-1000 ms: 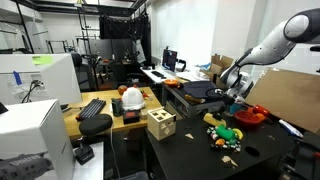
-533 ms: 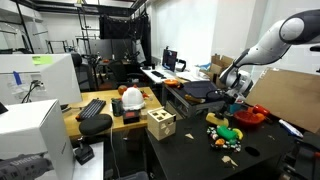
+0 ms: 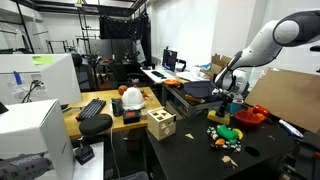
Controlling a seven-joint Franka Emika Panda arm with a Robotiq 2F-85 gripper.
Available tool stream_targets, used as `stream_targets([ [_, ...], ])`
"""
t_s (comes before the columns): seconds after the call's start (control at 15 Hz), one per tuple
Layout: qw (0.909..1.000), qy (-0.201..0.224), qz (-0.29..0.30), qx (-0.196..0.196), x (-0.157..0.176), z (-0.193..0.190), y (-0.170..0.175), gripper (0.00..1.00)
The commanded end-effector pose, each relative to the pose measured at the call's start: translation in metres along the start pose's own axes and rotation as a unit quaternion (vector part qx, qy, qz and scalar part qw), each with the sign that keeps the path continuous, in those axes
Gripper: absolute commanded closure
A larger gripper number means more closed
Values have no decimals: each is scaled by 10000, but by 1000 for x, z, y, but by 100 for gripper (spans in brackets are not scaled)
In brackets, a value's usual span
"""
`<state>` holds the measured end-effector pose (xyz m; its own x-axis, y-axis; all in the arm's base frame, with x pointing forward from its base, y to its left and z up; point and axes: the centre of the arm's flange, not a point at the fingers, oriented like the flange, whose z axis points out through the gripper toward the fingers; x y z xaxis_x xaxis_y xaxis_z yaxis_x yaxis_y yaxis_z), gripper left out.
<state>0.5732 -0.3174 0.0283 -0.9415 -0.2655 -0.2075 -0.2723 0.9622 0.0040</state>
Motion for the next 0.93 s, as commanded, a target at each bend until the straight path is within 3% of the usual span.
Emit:
stream_targets([
  [0.0,9991,109,344,213,13,-9,-6,48],
  [0.53,9955,236,875,274,46,-15,-32,48],
  [0.87,9942,382,998,144,57,-15,-28,48],
])
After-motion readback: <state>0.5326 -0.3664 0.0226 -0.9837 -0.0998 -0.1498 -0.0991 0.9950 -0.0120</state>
